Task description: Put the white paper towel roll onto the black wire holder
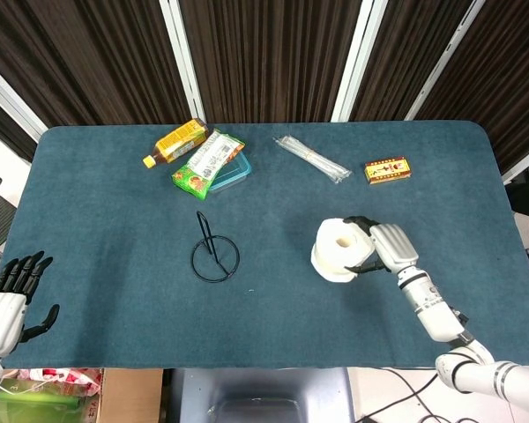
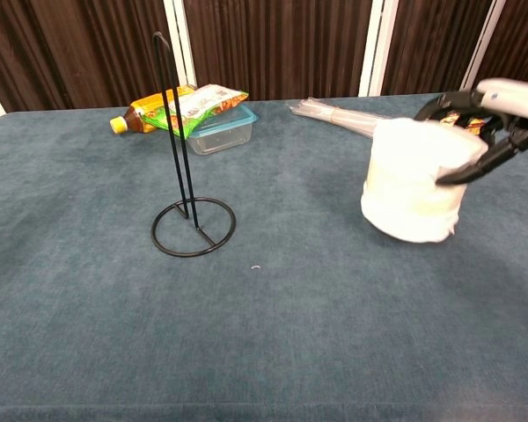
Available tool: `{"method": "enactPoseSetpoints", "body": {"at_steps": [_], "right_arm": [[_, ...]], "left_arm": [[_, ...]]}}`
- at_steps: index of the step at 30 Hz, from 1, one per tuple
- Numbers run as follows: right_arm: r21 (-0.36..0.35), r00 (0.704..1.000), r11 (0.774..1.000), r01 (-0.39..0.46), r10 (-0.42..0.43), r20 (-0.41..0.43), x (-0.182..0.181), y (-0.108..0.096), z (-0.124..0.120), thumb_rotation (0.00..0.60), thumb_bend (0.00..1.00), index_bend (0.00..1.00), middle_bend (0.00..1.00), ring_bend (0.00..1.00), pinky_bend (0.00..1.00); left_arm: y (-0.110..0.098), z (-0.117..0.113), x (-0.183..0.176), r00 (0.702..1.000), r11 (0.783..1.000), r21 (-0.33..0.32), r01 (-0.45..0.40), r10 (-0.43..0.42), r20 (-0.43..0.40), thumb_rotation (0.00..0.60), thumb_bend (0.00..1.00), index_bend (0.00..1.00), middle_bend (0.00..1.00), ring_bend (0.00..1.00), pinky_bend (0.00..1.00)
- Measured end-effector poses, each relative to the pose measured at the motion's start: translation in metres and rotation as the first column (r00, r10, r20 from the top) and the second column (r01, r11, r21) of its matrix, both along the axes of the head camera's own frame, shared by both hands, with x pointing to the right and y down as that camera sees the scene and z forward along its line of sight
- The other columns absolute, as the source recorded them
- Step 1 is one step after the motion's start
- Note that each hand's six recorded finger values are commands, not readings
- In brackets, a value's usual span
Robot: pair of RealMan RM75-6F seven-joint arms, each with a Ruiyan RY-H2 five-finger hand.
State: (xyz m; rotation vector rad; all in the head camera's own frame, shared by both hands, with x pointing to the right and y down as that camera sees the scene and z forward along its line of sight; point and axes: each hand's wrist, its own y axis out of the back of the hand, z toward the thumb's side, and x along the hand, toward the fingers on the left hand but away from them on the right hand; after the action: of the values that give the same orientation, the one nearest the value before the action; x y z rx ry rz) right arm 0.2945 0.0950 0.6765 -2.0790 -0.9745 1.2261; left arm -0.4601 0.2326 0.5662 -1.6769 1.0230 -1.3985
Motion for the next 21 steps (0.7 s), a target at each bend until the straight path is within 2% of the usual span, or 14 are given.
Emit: {"method": "enactPoseSetpoints", "body": {"at_steps": [5,8,15,18,21], "right_arm": [[0.083,0.990,0.994,-0.071,0.060,0.128,-0.007,-0.013,-0.026,0.600,0.27,0.89,0.73,0.74,0.80],[0.087,0.978,0.992,-0.088,0.070,0.194,-0.017,-0.017,-0.038,0.600,0.27,0.89,0.73,0.74,0.80],[0.086,0.913,0.991,-0.099,0.056,0.405,-0.073,-0.040,-0.097,0.600,0.27,0.88,0.73,0.74,0.79],[0.106,0.890,0.991,-0.080,0.023,0.455,-0.104,-0.048,-0.125,0.600,0.27,0.88,0.73,0.74,0.79],[0.146,0.890,0.987,-0.063,-0.011,0.457,-0.128,-0.059,-0.145,0.600,0.27,0.88,0.73,0.74,0.79]], "left_arm": [[0.000,0.001,0.001,1.000,1.000,0.009,-0.005,0.005,-0.004,0.600,0.40,0.05,0.00,0.00,0.04],[0.000,0.003,0.001,1.000,1.000,0.004,-0.004,0.004,0.001,0.600,0.40,0.05,0.00,0.00,0.04],[-0.002,0.006,-0.001,1.000,1.000,-0.006,0.005,-0.005,0.013,0.600,0.40,0.05,0.00,0.00,0.04],[-0.004,0.009,-0.002,1.000,1.000,-0.012,0.011,-0.011,0.020,0.600,0.40,0.05,0.00,0.00,0.04],[-0.005,0.011,-0.004,1.000,1.000,-0.020,0.019,-0.018,0.025,0.600,0.40,0.05,0.00,0.00,0.04]]}}
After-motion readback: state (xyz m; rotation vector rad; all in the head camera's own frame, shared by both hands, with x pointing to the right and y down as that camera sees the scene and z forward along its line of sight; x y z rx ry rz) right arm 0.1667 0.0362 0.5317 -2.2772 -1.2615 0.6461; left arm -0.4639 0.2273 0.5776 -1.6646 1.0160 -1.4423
